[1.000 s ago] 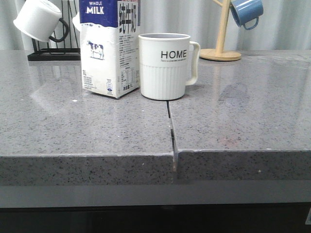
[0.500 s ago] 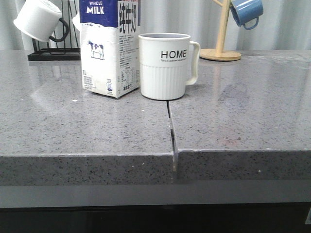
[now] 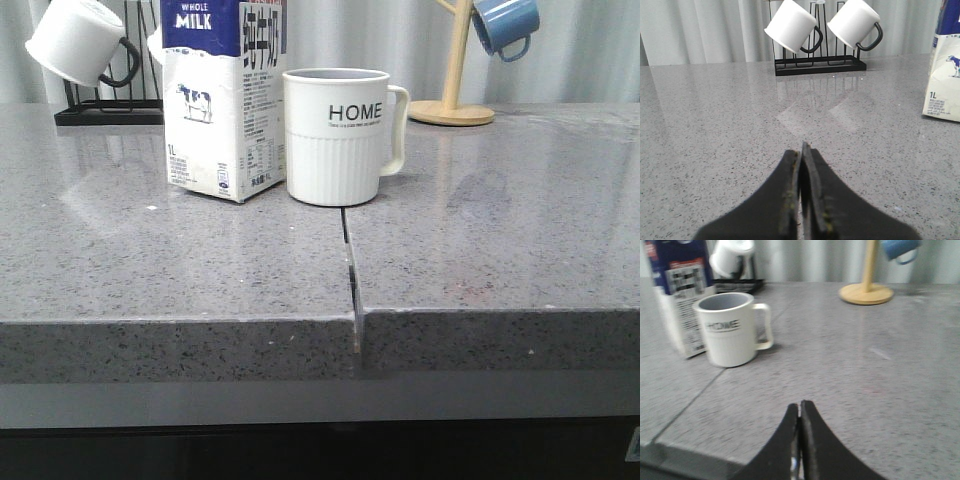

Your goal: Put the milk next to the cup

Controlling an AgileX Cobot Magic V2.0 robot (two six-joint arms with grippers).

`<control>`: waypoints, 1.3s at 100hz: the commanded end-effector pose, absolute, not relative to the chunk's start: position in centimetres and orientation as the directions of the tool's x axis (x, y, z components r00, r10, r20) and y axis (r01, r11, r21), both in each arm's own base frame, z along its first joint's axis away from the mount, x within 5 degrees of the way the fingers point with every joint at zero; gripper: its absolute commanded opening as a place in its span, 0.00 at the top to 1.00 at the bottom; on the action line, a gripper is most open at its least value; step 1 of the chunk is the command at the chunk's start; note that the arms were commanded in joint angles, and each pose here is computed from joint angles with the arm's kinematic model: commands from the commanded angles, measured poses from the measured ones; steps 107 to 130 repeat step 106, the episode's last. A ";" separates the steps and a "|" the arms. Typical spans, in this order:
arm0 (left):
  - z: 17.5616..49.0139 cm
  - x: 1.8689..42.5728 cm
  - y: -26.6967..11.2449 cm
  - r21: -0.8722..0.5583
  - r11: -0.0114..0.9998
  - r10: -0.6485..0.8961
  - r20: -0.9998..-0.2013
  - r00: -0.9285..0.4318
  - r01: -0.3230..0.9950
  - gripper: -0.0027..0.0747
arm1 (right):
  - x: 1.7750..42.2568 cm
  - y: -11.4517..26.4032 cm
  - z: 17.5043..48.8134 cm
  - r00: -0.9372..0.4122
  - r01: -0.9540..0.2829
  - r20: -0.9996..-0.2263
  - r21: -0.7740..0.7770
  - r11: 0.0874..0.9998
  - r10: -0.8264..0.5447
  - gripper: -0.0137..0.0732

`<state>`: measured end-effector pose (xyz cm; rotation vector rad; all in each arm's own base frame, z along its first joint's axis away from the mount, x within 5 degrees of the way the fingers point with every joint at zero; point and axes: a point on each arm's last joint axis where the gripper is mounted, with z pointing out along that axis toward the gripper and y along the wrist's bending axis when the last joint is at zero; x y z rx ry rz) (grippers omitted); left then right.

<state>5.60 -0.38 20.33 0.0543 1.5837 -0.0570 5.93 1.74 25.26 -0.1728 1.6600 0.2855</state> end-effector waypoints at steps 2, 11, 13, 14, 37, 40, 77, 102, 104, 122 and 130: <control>19.9 5.5 -0.4 -0.009 0.997 -0.013 -0.998 0.064 0.071 0.99 | 6.2 1.3 26.0 0.042 -0.208 -0.995 0.082 0.975 0.092 0.92; 19.9 5.5 -0.4 -0.009 0.997 -0.013 -0.998 0.064 0.071 0.99 | 6.3 0.7 24.5 0.113 -0.119 -0.989 0.080 0.990 0.093 0.92; 19.9 5.5 -0.4 -0.009 0.997 -0.013 -0.998 0.064 0.071 0.99 | 6.2 0.6 24.1 0.121 -0.100 -0.988 0.080 0.992 0.092 0.92; 19.9 5.5 -0.4 -0.009 0.997 -0.013 -0.998 0.064 0.071 0.99 | 6.2 0.5 24.0 0.133 -0.096 -0.987 0.079 0.992 0.092 0.92; 19.9 5.5 -0.4 -0.009 0.997 -0.013 -0.998 0.064 0.071 0.99 | 5.4 -0.1 21.2 0.110 0.006 -0.991 0.070 0.997 0.069 0.92; 19.9 5.5 -0.4 -0.009 0.997 -0.013 -0.998 0.064 0.071 0.99 | 5.4 -0.1 21.2 0.109 0.006 -0.992 0.071 0.997 0.069 0.92; 19.9 5.5 -0.4 -0.009 0.997 -0.013 -0.998 0.064 0.071 0.99 | 5.4 -0.1 20.8 0.069 0.012 -0.995 0.071 0.997 0.070 0.92; 19.9 5.5 -0.4 -0.009 0.997 -0.013 -0.998 0.064 0.071 0.99 | 5.4 -0.1 20.8 0.069 0.012 -0.995 0.071 0.997 0.070 0.92; 19.9 5.5 -0.4 -0.009 0.997 -0.013 -0.998 0.064 0.071 0.99 | 5.4 -0.1 20.8 0.069 0.012 -0.995 0.071 0.997 0.070 0.92; 19.9 5.5 -0.4 -0.009 0.997 -0.013 -0.998 0.064 0.071 0.99 | 5.4 -0.1 20.8 0.069 0.012 -0.995 0.071 0.997 0.070 0.92; 19.9 5.5 -0.4 -0.009 0.997 -0.013 -0.998 0.064 0.071 0.99 | 5.4 -0.1 20.8 0.069 0.012 -0.995 0.071 0.997 0.070 0.92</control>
